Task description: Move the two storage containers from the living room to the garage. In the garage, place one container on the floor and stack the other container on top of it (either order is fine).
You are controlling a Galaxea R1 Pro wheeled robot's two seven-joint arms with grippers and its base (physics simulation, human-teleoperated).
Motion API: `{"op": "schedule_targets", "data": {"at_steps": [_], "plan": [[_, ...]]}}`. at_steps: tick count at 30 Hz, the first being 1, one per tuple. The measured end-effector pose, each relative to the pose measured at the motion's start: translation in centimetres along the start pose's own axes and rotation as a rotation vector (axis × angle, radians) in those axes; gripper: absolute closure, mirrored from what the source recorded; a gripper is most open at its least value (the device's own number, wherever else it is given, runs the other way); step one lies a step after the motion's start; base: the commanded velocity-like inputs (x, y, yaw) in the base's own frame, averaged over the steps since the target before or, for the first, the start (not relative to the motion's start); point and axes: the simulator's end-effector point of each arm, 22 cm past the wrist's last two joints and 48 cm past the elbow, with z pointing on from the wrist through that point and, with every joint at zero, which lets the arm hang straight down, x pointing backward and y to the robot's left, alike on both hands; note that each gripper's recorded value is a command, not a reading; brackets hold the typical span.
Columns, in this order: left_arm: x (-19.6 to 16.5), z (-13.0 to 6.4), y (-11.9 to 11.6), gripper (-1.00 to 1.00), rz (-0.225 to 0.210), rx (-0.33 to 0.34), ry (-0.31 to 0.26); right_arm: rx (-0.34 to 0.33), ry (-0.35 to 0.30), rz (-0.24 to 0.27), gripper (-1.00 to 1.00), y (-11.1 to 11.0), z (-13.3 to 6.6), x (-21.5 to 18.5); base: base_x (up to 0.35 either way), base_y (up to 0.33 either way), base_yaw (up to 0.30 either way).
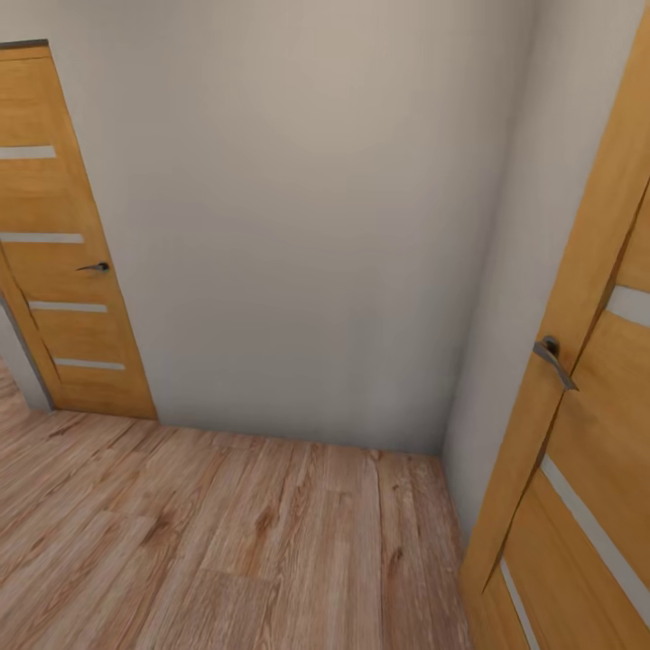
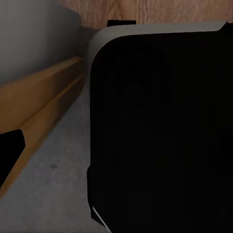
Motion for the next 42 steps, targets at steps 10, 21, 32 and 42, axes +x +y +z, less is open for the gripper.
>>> {"op": "schedule_targets", "data": {"at_steps": [10, 21, 32, 42], "plan": [[-0.01, -0.01, -0.03, -1.00, 0.001, 0.001, -0.001, -0.001, -0.001, 0.000, -1.00, 0.08, -0.02, -0.02, 0.267, 0.000, 0.000], [0.00, -0.01, -0.03, -1.00, 0.001, 0.001, -0.001, -0.001, -0.001, 0.000, -1.00, 0.08, -0.02, -0.02, 0.312, 0.000, 0.000], [-0.04, -0.01, -0.02, -1.00, 0.000, 0.001, -0.001, -0.001, -0.001, 0.000, -1.00, 0.08, -0.02, -0.02, 0.290, 0.000, 0.000], [-0.01, -0.01, -0.01, -1.00, 0.000, 0.001, -0.001, -0.001, -0.001, 0.000, -1.00, 0.08, -0.01, -0.04, 0.271, 0.000, 0.000]]}}
